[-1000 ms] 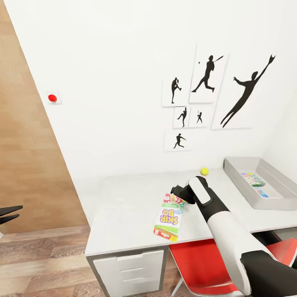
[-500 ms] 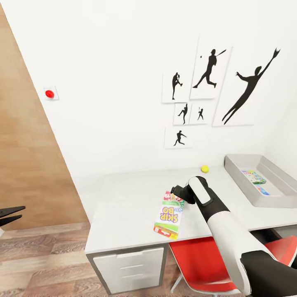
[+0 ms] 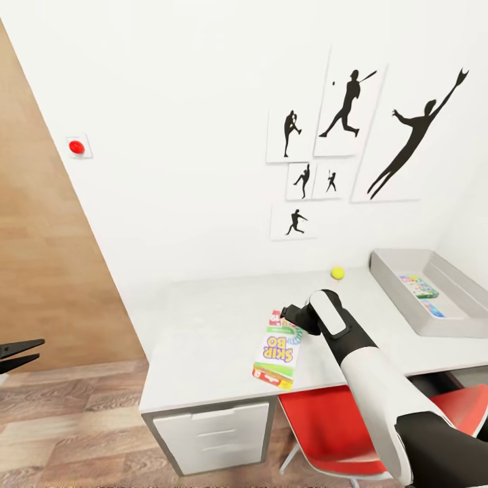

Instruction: Put all the toys in the child's room - the three board games (two on the bed and one on the table), the two jigsaw puzzles on the table, and the tennis ball on the table - inside the toy box on the table in the child's room.

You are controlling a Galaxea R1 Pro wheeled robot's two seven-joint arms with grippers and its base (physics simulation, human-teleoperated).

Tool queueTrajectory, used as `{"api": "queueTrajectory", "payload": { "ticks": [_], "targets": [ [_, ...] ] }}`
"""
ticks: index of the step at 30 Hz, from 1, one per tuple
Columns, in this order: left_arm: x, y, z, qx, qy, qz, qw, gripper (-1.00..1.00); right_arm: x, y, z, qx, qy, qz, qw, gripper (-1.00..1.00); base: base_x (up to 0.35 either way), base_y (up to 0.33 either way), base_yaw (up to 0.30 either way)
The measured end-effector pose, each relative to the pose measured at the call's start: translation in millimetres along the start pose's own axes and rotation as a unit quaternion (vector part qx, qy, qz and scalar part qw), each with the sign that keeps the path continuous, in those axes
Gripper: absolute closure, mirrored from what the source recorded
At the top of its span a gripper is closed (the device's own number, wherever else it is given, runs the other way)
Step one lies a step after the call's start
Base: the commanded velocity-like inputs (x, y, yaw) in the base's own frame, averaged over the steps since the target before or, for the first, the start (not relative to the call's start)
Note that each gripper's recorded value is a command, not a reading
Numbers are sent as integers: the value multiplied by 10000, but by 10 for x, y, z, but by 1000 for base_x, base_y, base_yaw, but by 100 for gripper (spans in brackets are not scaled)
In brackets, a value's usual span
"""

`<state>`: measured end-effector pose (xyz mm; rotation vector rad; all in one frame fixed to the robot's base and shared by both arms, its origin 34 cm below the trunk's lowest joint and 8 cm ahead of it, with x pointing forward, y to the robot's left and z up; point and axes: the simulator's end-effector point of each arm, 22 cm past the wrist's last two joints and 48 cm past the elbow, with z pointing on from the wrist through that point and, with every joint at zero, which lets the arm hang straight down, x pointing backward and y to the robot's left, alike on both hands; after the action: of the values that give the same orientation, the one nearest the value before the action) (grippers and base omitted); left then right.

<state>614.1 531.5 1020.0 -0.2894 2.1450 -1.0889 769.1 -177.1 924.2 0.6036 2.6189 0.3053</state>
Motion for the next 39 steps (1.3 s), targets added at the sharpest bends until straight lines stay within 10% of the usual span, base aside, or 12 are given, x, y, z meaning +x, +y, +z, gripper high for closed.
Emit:
{"api": "queueTrajectory", "payload": {
  "ticks": [39],
  "targets": [
    [-58, 287, -180, -493, 178, 69, 9986, -100, 199, 203, 329, -615, 274, 8, 9977, -100, 0, 0, 0]
  ]
}}
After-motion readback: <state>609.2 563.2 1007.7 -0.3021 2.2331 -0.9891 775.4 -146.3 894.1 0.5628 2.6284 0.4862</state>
